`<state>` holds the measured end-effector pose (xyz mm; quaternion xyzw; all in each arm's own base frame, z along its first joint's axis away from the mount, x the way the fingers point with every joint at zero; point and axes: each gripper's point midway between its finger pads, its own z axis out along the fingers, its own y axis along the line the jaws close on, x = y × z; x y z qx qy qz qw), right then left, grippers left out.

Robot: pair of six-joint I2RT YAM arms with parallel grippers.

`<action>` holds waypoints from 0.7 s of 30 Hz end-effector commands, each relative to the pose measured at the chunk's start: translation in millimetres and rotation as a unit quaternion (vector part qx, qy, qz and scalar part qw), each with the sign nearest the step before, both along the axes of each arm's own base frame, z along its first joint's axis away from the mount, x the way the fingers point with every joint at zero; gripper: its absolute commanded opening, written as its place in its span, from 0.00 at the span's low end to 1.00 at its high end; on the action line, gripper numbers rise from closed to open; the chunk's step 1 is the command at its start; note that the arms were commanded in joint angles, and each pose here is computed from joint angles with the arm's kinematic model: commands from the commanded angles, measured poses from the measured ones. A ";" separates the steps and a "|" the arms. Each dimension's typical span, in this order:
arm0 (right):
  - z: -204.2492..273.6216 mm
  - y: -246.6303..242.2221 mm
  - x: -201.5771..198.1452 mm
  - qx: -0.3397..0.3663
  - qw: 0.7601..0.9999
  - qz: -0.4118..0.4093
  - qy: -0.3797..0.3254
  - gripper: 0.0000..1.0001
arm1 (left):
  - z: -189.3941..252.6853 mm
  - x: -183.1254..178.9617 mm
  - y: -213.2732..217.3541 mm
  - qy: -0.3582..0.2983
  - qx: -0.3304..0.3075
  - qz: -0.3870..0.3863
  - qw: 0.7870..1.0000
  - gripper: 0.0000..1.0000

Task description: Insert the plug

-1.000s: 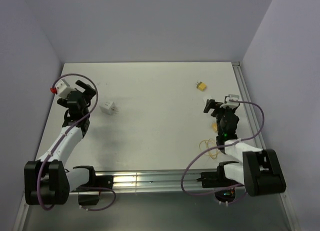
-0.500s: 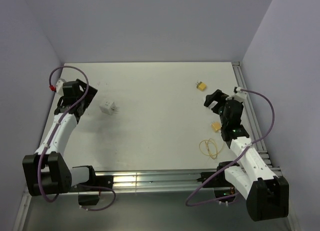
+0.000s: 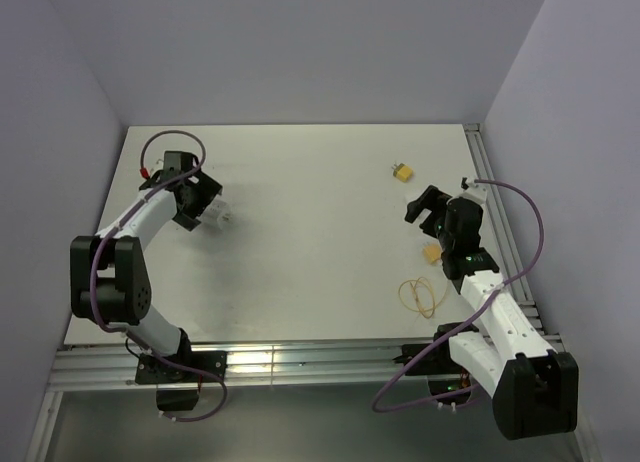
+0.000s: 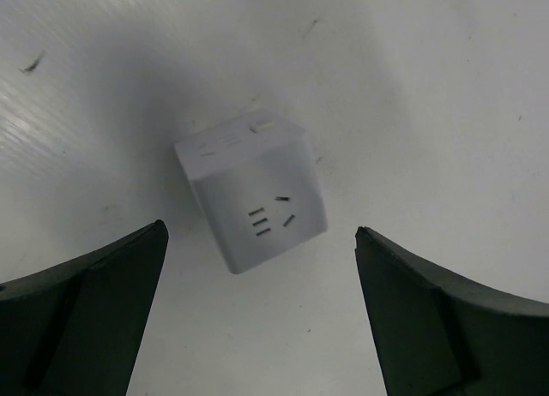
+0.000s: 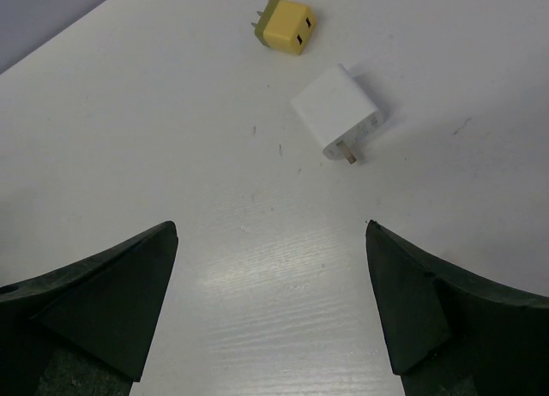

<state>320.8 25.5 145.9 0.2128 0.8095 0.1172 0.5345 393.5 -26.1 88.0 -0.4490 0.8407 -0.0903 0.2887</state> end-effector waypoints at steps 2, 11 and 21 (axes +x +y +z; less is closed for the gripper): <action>14.4 3.0 1.6 0.004 1.000 0.006 -0.017 0.97 | 23.0 16.0 -15.0 -0.022 0.001 0.017 1.000 0.98; 11.1 1.6 -2.9 0.002 1.000 0.003 -0.010 0.96 | -7.8 8.6 -20.8 0.046 -0.003 0.046 0.998 0.98; 11.0 2.5 -3.1 0.004 1.000 0.006 -0.005 0.95 | -23.2 20.5 -23.7 0.063 0.000 0.039 0.997 0.94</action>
